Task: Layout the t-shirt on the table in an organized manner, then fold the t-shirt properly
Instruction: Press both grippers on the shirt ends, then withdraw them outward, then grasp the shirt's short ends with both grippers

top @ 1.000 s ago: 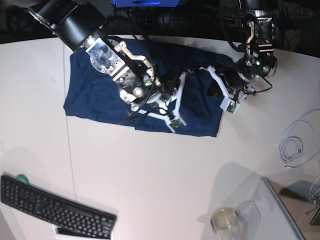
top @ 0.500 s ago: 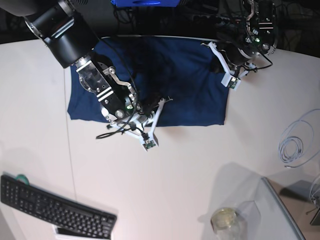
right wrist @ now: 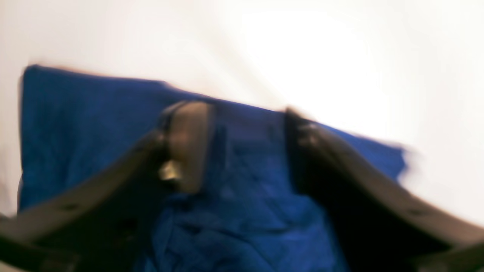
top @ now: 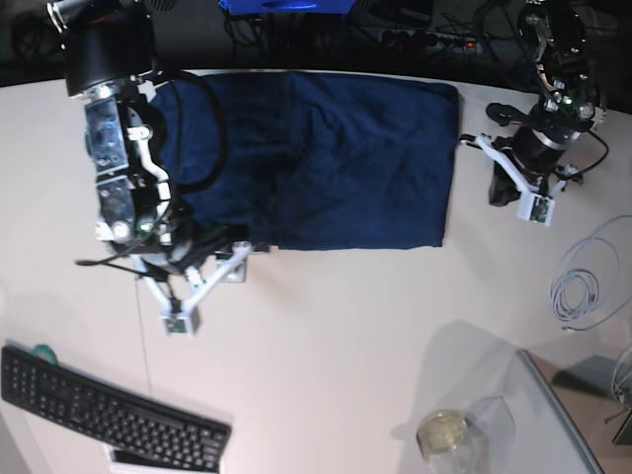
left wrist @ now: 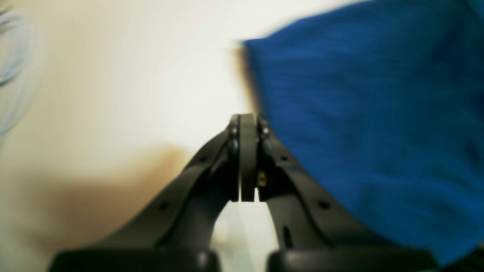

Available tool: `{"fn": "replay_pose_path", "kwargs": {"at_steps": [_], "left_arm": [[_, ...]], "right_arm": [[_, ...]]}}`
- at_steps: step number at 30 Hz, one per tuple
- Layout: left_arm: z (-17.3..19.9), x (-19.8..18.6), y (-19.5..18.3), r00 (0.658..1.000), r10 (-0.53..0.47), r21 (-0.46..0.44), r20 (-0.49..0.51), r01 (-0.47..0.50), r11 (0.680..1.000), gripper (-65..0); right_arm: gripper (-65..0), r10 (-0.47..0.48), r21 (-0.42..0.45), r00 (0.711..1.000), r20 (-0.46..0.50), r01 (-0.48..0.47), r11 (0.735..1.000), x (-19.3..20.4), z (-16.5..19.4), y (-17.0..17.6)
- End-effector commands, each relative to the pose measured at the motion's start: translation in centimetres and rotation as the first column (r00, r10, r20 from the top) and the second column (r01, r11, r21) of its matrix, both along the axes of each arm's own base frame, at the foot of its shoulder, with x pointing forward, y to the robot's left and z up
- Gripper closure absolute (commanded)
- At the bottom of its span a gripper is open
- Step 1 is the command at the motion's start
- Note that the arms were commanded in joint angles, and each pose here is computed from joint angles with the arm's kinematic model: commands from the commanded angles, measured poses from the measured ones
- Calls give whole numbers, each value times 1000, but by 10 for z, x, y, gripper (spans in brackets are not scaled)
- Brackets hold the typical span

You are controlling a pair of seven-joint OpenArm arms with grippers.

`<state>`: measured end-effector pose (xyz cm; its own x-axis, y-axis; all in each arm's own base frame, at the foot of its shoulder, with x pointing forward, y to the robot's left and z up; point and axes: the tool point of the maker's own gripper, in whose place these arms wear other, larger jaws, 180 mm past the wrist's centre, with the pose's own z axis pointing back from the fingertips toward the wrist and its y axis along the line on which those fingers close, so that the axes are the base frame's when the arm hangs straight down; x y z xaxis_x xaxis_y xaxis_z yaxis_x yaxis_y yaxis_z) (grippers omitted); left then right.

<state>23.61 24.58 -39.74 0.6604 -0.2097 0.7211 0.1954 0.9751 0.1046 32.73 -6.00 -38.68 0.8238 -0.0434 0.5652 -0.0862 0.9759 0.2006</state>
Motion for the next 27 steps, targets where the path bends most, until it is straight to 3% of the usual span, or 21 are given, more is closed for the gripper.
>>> {"fn": "replay_pose_path", "kwargs": {"at_steps": [1,3,6,9,16,19,25,27], "left_arm": [[6,-4,13,1000,6,14,12,-6,1000,0],[4,-18,33,1000,20,21,-11,-20,1000,0],[6,-35,82,986,169,43,-11,-168,985,0],[3,-54,115,961,275,50,-22,-274,960,0],[-1,-73,155,929,368,67,-41,-365,929,0],[-6,-76,154,926,374,57,-55,-371,927,0],[-8,-70,150,930,366,19,8,-367,930,0],[-15,-72,151,926,377,4,-8,-377,926,0]], "right_arm": [[-404,-10,70,1000,27,9,998,6,17,-1],[-386,-35,173,999,-6,36,984,-1,20,-21],[-380,-106,319,992,-71,123,940,-15,14,-62],[-380,-202,369,968,-150,244,897,-32,-8,-104],[-377,-136,361,951,-277,234,903,-65,-58,-129],[-377,-127,357,954,-271,222,907,-71,-65,-127],[-377,-154,341,927,-342,275,899,-94,-94,-136],[-377,-136,325,929,-344,254,911,-97,-99,-137]]}}
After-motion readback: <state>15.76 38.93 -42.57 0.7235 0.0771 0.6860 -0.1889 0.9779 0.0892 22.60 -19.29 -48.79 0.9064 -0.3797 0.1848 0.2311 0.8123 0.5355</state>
